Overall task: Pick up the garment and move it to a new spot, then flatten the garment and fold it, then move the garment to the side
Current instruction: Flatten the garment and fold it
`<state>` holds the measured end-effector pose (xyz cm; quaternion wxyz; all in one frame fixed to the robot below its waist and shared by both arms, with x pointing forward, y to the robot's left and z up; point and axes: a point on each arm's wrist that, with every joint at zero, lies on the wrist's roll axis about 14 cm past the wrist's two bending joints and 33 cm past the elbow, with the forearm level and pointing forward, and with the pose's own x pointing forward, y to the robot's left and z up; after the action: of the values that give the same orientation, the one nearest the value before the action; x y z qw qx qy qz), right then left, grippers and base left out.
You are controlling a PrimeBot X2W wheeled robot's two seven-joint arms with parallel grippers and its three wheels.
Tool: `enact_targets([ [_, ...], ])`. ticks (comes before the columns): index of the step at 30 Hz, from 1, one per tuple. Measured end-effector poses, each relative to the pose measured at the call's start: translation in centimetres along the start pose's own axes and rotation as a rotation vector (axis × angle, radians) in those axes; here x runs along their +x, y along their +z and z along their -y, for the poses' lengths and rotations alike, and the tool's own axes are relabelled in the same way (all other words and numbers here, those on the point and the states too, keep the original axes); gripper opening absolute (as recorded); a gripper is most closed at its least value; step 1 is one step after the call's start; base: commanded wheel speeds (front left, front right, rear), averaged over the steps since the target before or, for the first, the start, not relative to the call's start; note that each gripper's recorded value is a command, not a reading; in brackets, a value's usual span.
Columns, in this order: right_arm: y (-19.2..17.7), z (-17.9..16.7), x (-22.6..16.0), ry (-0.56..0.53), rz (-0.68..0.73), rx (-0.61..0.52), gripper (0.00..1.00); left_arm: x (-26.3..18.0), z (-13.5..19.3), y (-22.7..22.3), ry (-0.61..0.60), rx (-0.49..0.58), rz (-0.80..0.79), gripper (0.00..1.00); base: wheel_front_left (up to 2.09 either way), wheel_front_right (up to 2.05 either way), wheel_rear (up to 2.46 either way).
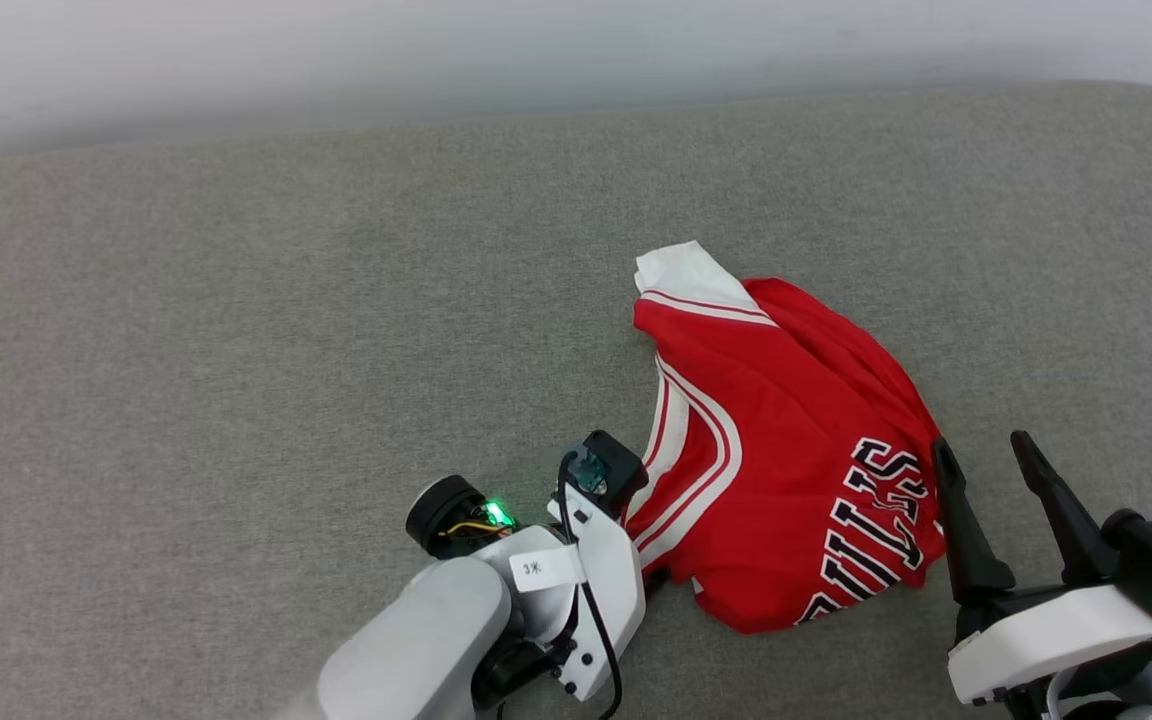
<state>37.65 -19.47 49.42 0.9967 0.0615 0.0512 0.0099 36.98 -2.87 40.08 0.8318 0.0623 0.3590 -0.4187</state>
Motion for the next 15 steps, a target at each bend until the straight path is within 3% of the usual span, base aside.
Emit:
enact_targets([
  [7,-1.5,1.0,0.1,-0.033,-0.031,0.027,1.0,1.9,-0.3,-2.2,-0.054,0.037,-0.189,1.0,0.0,0.0,0.0],
  [8,-1.6,1.2,0.1,-0.038,-0.035,0.027,1.0,2.0,-0.3,-2.4,-0.06,0.037,-0.205,0.5,0.0,0.0,0.0],
  [9,-1.7,1.3,0.2,-0.042,-0.035,0.028,1.0,2.2,-0.2,-2.5,-0.069,0.028,-0.217,0.28,0.0,0.0,0.0],
  [10,-1.8,1.4,0.2,-0.046,-0.035,0.03,1.0,2.3,-0.2,-2.6,-0.076,0.019,-0.223,0.0,0.0,0.0,0.0],
  [15,-2.3,1.8,0.2,-0.058,-0.047,0.035,1.0,2.2,-1.4,-2.4,-0.055,-0.016,-0.178,0.0,0.0,0.0,0.0],
])
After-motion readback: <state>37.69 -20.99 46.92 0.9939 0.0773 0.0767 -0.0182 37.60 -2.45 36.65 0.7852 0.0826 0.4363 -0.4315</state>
